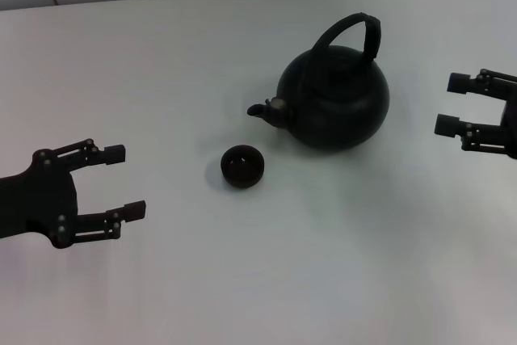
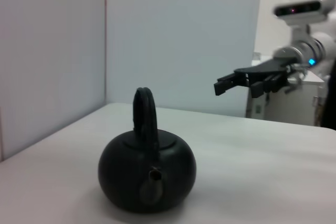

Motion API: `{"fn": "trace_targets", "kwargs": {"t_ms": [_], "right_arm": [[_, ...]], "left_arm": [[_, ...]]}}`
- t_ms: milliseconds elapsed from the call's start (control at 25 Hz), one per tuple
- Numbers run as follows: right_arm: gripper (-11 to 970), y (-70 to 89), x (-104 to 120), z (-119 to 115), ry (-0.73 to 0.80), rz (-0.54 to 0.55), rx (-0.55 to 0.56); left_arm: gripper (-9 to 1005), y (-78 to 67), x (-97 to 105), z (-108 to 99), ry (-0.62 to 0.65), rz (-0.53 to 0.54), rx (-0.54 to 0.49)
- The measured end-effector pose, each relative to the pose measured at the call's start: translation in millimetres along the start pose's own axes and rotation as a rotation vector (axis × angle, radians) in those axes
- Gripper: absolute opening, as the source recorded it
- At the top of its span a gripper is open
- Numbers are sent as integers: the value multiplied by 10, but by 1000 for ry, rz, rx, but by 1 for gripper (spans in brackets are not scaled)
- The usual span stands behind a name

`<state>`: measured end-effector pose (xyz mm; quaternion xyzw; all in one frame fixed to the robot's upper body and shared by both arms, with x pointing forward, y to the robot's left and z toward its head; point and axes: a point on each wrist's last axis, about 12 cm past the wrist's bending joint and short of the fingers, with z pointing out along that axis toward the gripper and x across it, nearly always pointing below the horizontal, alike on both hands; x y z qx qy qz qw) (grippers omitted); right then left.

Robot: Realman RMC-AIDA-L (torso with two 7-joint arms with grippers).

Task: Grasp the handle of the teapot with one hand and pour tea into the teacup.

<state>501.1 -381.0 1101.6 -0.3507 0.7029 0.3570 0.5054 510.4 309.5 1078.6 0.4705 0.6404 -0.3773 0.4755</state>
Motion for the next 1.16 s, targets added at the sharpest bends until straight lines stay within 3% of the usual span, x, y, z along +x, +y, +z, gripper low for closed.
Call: {"fn": "trace_targets", "kwargs": {"t_ms": [320,440,1160], "right_arm": [[787,-249,-357,204,266,-13,-137],[787,-264,-407,253,307,-19,-164],[787,-269,-470,392,330,-61,-202]], "left_arm": [[830,151,-125,46,71,-14,53],[830,174,-145,64,87,-21,65],[830,240,-230,151,99,-28,80]]}}
